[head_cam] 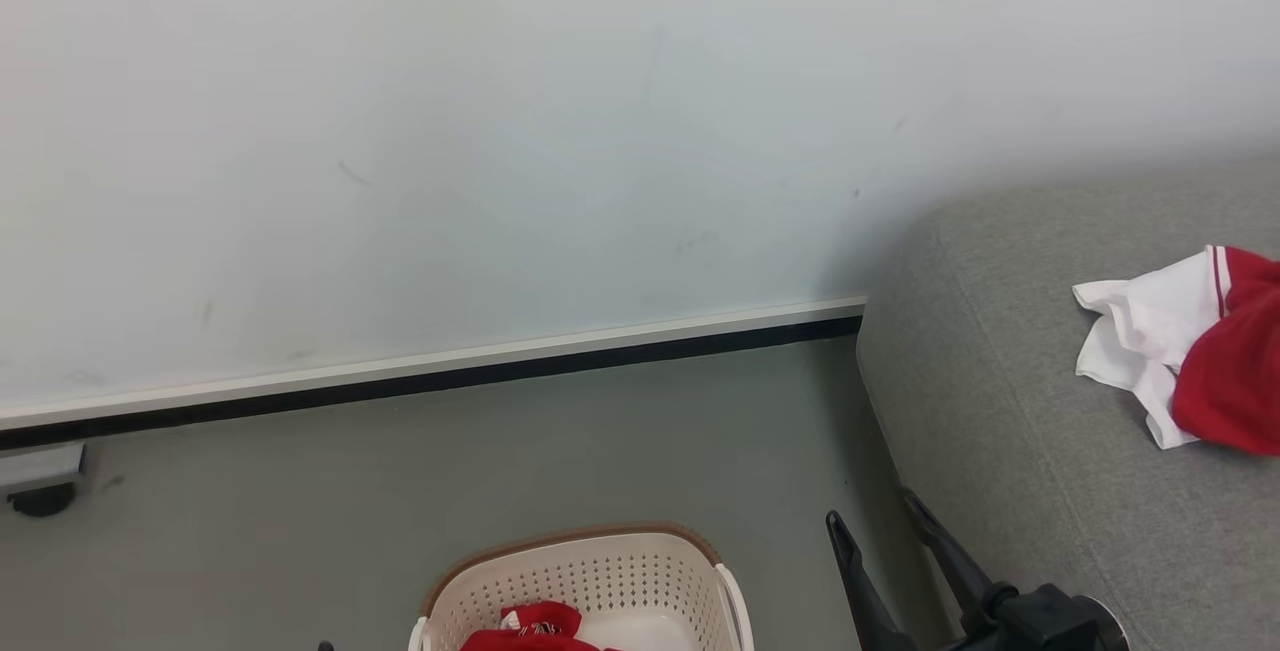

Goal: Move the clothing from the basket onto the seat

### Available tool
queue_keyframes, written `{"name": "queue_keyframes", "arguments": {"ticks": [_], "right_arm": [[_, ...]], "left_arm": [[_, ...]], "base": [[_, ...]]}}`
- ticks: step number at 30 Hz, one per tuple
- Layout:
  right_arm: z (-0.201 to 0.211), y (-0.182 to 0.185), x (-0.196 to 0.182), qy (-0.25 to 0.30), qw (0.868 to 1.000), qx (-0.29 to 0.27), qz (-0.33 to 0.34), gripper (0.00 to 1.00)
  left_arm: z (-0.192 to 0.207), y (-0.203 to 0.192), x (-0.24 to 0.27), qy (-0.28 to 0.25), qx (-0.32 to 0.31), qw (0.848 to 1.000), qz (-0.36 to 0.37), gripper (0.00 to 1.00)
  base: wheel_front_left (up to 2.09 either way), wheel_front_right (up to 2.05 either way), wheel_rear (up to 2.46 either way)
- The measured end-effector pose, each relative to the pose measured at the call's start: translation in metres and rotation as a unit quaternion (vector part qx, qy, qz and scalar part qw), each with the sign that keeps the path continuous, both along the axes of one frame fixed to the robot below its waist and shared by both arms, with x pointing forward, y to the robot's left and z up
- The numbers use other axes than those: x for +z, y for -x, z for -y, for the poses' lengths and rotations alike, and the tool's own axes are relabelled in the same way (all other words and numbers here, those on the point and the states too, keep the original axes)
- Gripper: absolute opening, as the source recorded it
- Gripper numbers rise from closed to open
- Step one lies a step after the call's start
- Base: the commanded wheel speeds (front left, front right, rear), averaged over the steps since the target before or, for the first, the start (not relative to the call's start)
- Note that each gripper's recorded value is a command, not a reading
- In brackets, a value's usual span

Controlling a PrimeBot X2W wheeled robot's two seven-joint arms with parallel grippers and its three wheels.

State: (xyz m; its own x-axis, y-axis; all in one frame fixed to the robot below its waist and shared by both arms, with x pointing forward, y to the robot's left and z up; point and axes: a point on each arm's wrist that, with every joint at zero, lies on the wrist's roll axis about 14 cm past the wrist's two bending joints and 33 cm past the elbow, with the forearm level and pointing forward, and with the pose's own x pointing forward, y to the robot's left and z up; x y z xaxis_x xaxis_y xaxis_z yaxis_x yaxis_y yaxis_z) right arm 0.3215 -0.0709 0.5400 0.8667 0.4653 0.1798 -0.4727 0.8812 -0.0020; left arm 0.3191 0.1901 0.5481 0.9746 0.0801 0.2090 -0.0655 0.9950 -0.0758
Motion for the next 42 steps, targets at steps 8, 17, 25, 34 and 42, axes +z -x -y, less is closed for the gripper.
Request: {"name": "queue_keyframes", "arguments": {"ticks": [8, 17, 25, 34, 42], "right_arm": [[0.0, 0.004, 0.0, 0.0, 1.0, -0.003, 0.002, 1.0], [-0.003, 0.005, -0.001, 0.004, 1.0, 0.002, 0.001, 1.0], [-0.006, 0.006, -0.002, 0.006, 1.0, 0.008, 0.001, 1.0], [-0.006, 0.006, -0.004, 0.005, 1.0, 0.009, -0.004, 1.0], [-0.002, 0.001, -0.007, 0.004, 1.0, 0.002, -0.01, 1.0]], "left_arm": [[0.002, 0.001, -0.007, 0.004, -0.009, 1.0, -0.01, 1.0], [0.004, 0.002, -0.008, 0.006, -0.012, 1.0, -0.011, 1.0], [0.006, 0.004, -0.01, 0.007, -0.014, 1.0, -0.014, 1.0], [0.005, 0.005, -0.013, 0.008, -0.013, 1.0, -0.018, 1.0], [0.012, 0.0, -0.017, 0.016, -0.032, 0.999, -0.025, 1.0]], "base": [[0.0, 0.0, 0.0], [0.0, 0.0, 0.0], [0.0, 0.0, 0.0], [0.0, 0.0, 0.0], [0.0, 0.0, 0.0]]}}
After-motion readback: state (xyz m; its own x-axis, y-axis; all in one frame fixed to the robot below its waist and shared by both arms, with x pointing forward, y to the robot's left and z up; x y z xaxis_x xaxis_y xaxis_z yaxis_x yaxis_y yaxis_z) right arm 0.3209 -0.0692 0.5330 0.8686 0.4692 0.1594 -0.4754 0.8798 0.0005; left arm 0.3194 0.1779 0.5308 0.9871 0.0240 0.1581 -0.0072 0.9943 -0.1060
